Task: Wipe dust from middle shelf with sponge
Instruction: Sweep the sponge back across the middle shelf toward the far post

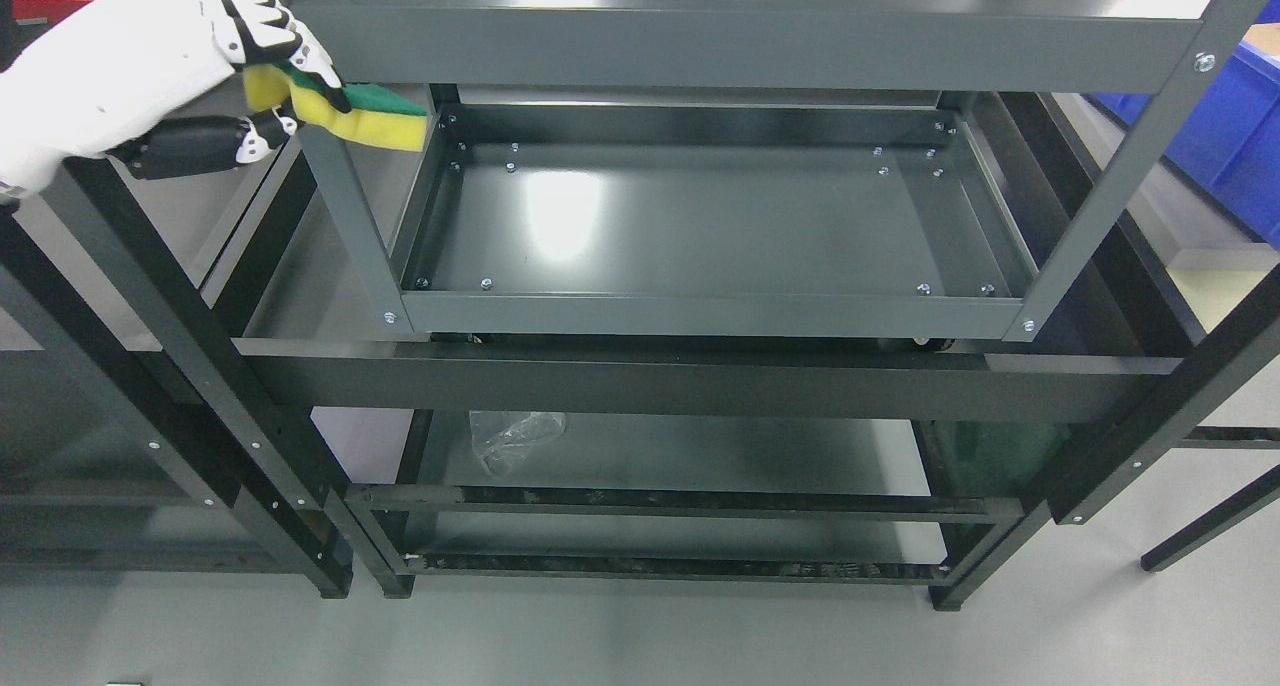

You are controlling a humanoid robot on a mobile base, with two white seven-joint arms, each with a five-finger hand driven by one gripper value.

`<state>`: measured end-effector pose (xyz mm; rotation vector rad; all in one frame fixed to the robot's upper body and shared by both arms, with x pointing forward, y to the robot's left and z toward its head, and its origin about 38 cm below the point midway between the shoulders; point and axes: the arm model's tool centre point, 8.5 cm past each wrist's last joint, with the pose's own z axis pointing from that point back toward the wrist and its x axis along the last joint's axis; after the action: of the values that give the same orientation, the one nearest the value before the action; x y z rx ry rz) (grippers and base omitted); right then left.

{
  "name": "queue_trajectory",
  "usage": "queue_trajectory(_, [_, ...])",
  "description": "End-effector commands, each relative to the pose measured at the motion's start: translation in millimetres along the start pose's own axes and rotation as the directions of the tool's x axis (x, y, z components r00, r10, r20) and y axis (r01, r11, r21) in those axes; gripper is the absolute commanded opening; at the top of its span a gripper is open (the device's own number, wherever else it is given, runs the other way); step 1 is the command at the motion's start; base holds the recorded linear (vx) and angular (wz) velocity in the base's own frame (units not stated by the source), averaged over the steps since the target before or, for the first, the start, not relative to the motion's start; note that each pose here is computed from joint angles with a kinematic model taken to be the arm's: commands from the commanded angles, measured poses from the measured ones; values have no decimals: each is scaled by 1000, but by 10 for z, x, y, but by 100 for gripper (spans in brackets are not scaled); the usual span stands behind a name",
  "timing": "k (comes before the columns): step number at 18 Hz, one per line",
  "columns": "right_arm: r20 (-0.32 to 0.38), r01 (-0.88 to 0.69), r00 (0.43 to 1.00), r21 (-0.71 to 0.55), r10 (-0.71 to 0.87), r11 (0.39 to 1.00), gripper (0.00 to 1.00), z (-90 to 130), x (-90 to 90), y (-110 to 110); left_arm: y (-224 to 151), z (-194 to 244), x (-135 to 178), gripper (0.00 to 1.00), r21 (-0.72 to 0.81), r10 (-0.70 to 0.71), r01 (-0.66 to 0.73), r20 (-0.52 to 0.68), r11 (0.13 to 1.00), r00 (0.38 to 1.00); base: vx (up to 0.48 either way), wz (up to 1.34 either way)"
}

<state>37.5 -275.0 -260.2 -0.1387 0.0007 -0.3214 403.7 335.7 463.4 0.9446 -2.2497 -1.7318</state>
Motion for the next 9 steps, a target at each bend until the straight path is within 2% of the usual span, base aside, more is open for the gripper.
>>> queue_trajectory(1, [22, 3, 1000, -11, -3, 1000, 100, -3, 95, -98, -58, -714, 342, 1, 2, 16, -17, 192, 1000, 981, 1, 23])
queue_trajectory(4, [22, 3, 1000, -11, -3, 1000, 100, -3, 95, -98, -383, -1562, 812, 1, -4, 22, -22, 292, 1000, 956, 7, 13])
queue_trajectory(6, [22, 3, 1000, -11, -3, 1000, 100, -3, 95, -98, -648, -2235, 1450, 1, -2, 71, -77, 395, 997, 916, 0, 0])
queue_trajectory(7, [22, 3, 1000, -11, -3, 1000, 100, -3, 95, -98, -765, -2288, 1458, 1, -52, 51, -33, 375, 998, 926, 0, 0])
queue_trajectory(9, [22, 3, 1000, -11, -3, 1000, 100, -3, 95, -98, -971, -2509, 1802, 1, -98, 35, 12, 458, 995, 888, 0, 0])
